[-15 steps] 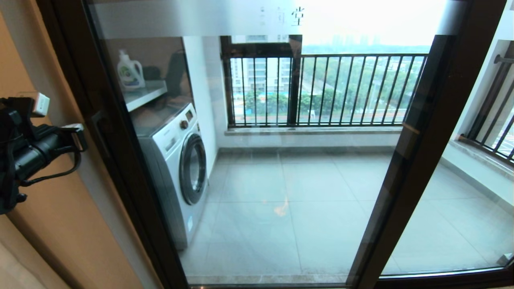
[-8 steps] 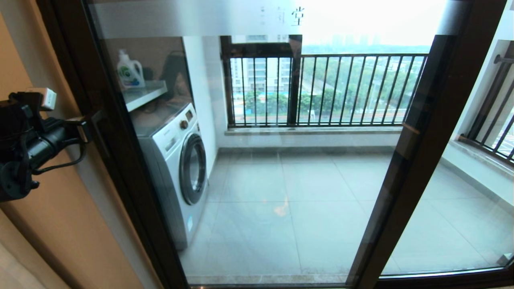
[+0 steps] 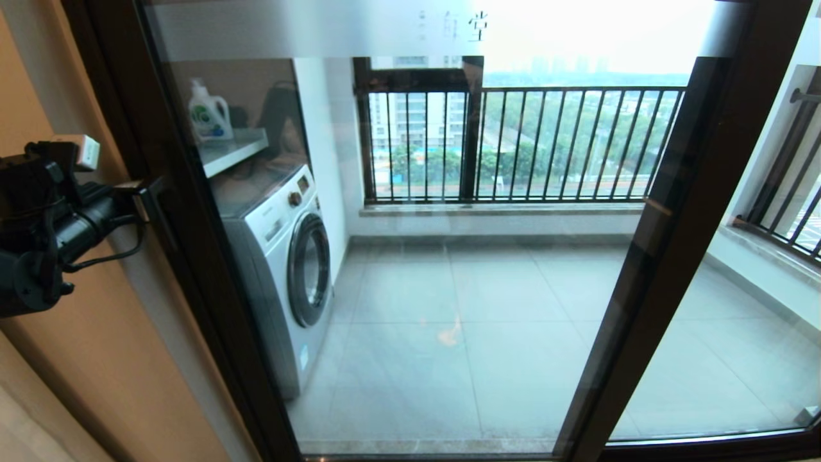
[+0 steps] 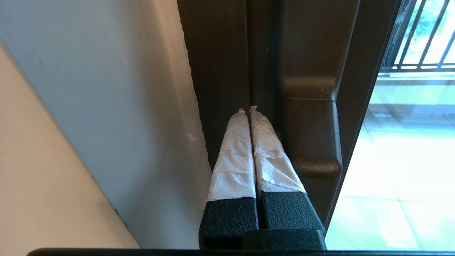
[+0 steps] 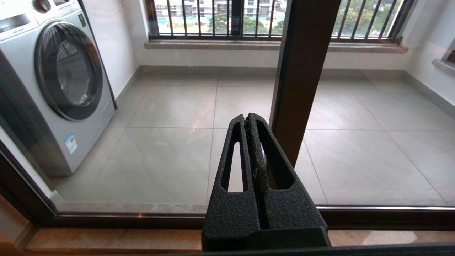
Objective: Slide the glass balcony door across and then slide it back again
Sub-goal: Open the slid door
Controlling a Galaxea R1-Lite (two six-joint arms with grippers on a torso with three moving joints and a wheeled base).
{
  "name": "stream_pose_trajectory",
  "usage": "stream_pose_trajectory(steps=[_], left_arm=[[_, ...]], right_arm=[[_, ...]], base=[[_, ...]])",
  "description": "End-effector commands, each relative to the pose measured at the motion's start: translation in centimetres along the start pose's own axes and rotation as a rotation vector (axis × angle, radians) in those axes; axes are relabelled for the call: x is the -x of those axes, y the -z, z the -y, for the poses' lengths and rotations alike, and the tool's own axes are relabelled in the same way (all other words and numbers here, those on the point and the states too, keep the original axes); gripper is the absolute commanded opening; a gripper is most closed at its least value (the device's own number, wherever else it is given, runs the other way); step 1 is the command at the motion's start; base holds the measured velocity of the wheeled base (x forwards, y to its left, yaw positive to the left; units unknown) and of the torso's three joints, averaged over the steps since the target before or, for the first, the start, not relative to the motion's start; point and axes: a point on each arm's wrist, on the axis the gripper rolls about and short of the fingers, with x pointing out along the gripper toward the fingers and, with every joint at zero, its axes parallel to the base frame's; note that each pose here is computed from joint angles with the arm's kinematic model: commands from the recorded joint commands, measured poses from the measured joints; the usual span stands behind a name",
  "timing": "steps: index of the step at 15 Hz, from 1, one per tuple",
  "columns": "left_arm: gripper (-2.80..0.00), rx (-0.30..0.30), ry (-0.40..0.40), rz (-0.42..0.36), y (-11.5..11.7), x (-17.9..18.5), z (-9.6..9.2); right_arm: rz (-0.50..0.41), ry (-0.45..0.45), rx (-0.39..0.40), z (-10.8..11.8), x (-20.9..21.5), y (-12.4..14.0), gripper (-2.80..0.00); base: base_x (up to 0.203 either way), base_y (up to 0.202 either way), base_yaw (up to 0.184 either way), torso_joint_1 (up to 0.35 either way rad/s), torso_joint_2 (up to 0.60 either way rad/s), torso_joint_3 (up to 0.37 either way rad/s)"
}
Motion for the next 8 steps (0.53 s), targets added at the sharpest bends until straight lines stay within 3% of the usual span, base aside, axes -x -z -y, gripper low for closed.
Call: stream_pose_trajectory(steps=[1, 8], left_arm=[[-2.80, -0.003, 0.024, 0.024, -0.6, 0.0, 0.6], [-2.80, 0.003, 0.068, 0.018, -0.7, -0.1, 2.3]], right_arm=[[-0.009, -0.001, 0.000, 0.0, -0.1, 0.2, -2.80], [-0.009, -0.001, 0.000, 0.0, -0.1, 0.2, -2.80]], base=[[0.000, 0.000, 0.000, 0.000, 0.00, 0.000], [0.000, 0.000, 0.000, 0.000, 0.00, 0.000]])
